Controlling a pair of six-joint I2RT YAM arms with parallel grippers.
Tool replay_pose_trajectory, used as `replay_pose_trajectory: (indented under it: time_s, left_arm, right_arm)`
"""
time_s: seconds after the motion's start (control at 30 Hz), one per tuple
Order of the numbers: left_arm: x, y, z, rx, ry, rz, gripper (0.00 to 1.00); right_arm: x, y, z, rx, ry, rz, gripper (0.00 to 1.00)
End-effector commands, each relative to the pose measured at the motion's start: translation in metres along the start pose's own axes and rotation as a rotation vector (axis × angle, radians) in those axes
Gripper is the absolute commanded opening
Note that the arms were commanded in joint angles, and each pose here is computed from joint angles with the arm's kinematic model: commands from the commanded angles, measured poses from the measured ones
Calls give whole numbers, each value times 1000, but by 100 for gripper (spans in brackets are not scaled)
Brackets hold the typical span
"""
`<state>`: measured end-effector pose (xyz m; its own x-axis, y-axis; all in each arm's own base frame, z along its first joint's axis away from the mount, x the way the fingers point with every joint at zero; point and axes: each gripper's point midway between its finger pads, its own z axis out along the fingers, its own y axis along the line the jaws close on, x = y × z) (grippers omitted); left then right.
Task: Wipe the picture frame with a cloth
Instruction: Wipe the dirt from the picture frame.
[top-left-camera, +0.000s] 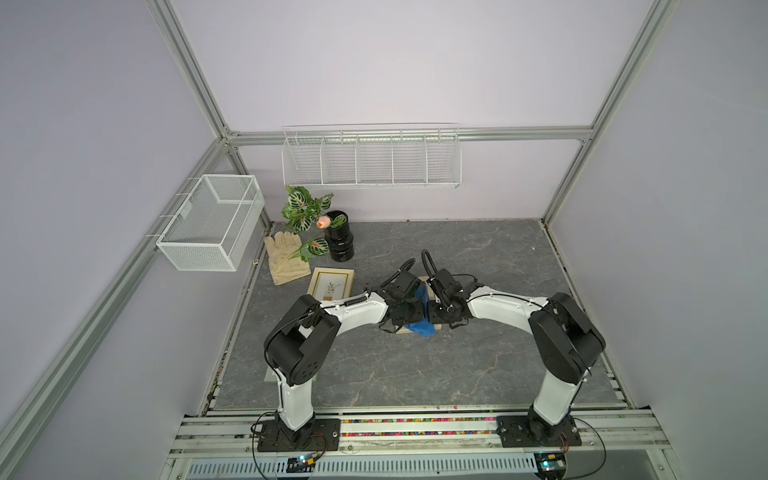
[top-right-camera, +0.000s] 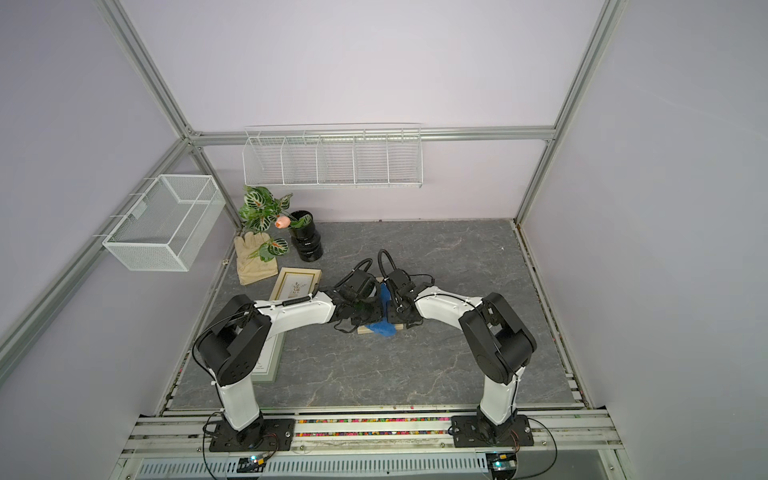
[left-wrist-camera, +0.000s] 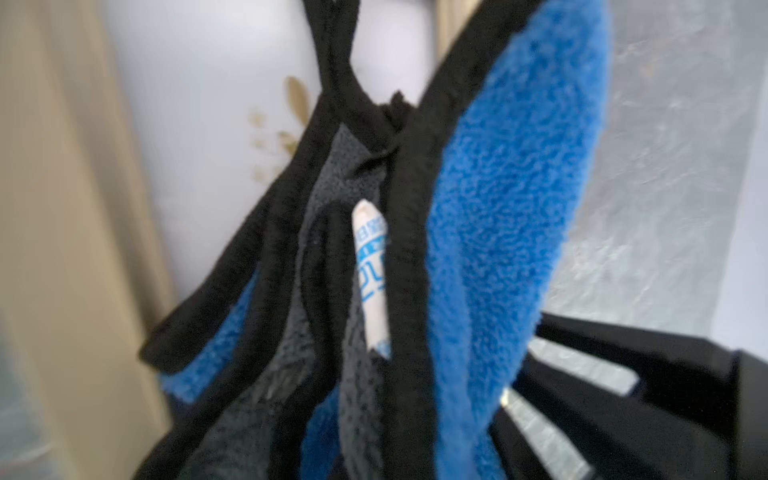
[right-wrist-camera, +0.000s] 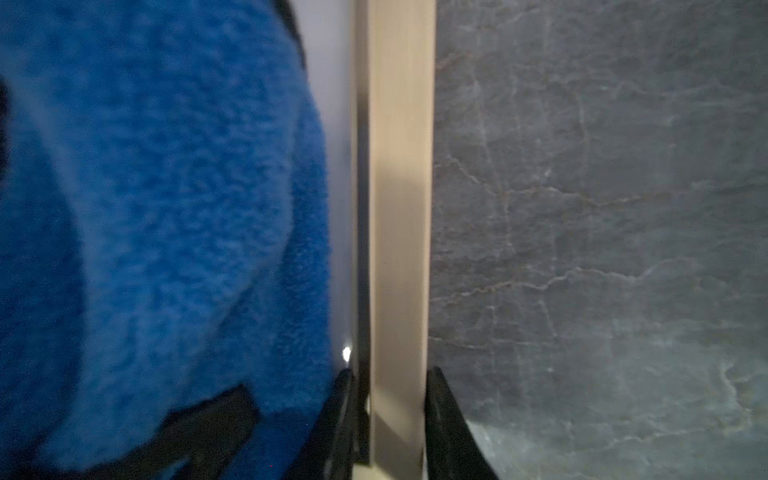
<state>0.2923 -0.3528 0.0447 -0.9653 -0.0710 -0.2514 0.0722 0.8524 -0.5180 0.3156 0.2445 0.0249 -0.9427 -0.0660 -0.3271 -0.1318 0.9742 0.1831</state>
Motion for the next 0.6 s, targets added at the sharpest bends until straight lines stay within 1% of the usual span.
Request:
replay_pose_trajectory:
  time_s: [0.0, 0.2, 0.27, 0.37, 0.47, 0.53, 0.57]
  left_arm:
    - [20, 13, 10, -30, 53, -58, 0]
    - [24, 88, -20, -186, 20, -135, 0]
    - [23, 96, -26, -221, 12, -107, 0]
    - [24, 77, -18, -197, 39, -61, 0]
    - [25, 37, -1, -134, 60, -10, 0]
    - [25, 17, 10, -85, 80, -8, 0]
    - [25, 15, 13, -74, 85, -18, 0]
  right_arm:
    - [9, -21, 7, 69, 30, 49, 21]
    - [9, -24, 6, 82, 27, 55, 21]
    - [9, -26, 4, 90, 20, 52, 21]
    - [9, -27, 3, 92, 18, 48, 21]
    - [11, -28, 5, 96, 24, 55, 21]
    - [12, -28, 6, 94, 25, 60, 21]
    - [13, -28, 6, 94, 26, 62, 21]
